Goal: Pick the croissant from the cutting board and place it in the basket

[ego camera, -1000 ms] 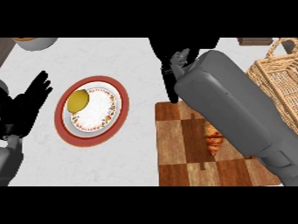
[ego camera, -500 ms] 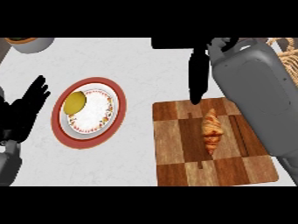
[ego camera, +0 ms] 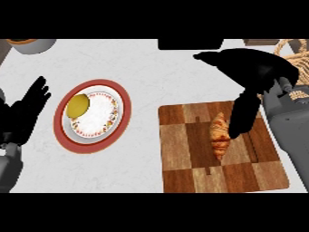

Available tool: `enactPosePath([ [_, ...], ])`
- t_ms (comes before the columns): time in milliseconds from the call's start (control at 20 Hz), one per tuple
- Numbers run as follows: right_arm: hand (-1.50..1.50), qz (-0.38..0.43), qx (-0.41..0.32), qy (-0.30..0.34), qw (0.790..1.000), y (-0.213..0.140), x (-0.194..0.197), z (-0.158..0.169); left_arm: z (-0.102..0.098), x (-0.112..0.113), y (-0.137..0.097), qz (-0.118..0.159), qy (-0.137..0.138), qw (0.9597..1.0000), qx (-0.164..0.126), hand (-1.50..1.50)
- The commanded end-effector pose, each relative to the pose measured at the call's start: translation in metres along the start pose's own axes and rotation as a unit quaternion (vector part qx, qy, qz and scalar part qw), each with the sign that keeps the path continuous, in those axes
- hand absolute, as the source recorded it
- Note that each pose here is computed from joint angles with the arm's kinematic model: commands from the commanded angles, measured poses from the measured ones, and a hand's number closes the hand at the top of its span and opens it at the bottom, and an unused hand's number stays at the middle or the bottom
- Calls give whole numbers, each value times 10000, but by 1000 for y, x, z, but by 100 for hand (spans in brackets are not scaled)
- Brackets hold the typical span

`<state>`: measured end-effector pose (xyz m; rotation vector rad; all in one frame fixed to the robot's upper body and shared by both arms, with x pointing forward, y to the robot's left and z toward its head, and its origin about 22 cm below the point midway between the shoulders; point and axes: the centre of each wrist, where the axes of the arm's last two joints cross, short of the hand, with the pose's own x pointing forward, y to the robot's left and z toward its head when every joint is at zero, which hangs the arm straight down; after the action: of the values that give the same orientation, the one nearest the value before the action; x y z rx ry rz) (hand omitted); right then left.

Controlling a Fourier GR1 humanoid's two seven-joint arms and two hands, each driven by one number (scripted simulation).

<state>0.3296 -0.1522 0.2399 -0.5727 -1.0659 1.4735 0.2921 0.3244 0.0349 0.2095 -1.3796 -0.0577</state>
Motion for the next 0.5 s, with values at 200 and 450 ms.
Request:
enactPosePath([
  [200, -150, -101, -333, 157, 9993, 59, -25, 4, -3, -15, -8, -12, 20, 9999, -135, 0],
  [450, -150, -386, -629, 10, 9973, 99, -39, -8, -7, -13, 2, 100, -54, 9997, -195, 0],
])
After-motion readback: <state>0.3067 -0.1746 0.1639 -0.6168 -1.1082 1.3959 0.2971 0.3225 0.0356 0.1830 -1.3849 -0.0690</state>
